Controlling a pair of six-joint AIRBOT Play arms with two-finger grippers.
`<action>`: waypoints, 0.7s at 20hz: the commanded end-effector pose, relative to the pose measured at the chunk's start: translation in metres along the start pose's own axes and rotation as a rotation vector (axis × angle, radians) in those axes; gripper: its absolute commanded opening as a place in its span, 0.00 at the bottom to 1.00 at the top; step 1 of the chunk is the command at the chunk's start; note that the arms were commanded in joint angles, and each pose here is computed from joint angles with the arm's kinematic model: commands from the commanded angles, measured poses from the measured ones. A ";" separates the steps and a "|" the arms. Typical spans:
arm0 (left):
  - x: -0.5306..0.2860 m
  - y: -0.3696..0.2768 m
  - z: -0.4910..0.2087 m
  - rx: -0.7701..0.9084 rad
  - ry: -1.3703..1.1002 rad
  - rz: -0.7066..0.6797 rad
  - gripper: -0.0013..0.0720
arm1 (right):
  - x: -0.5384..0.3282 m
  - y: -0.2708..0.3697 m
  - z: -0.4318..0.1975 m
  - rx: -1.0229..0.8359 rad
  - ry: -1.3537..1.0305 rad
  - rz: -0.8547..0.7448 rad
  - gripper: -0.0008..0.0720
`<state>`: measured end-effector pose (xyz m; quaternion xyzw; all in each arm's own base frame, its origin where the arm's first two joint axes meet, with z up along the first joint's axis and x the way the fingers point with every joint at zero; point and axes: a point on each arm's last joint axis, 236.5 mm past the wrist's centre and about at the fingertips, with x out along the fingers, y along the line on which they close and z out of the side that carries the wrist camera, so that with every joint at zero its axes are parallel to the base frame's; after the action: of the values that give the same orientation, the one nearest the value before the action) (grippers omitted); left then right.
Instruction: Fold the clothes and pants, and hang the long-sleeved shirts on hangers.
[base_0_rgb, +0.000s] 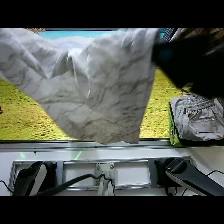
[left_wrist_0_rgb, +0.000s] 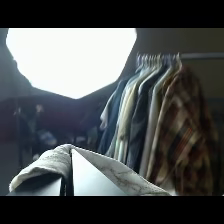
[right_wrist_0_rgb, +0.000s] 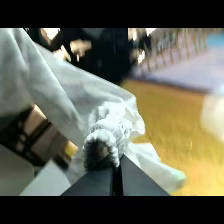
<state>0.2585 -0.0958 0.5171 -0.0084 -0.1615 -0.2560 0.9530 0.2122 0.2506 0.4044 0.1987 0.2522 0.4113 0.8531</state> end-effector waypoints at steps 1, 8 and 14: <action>0.015 0.018 -0.032 0.002 0.092 0.006 0.02 | 0.025 -0.055 -0.036 0.064 0.095 -0.154 0.06; 0.147 0.035 -0.294 -0.163 0.493 -0.153 0.02 | 0.031 -0.309 -0.059 0.276 -0.051 -0.691 0.06; 0.187 0.013 -0.498 -0.491 0.713 -0.017 0.52 | 0.067 -0.455 -0.090 0.439 0.103 -0.587 0.76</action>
<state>0.5467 -0.1998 0.1819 -0.0776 0.1754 -0.3083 0.9318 0.4349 0.0731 0.1065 0.2453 0.4090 0.0587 0.8770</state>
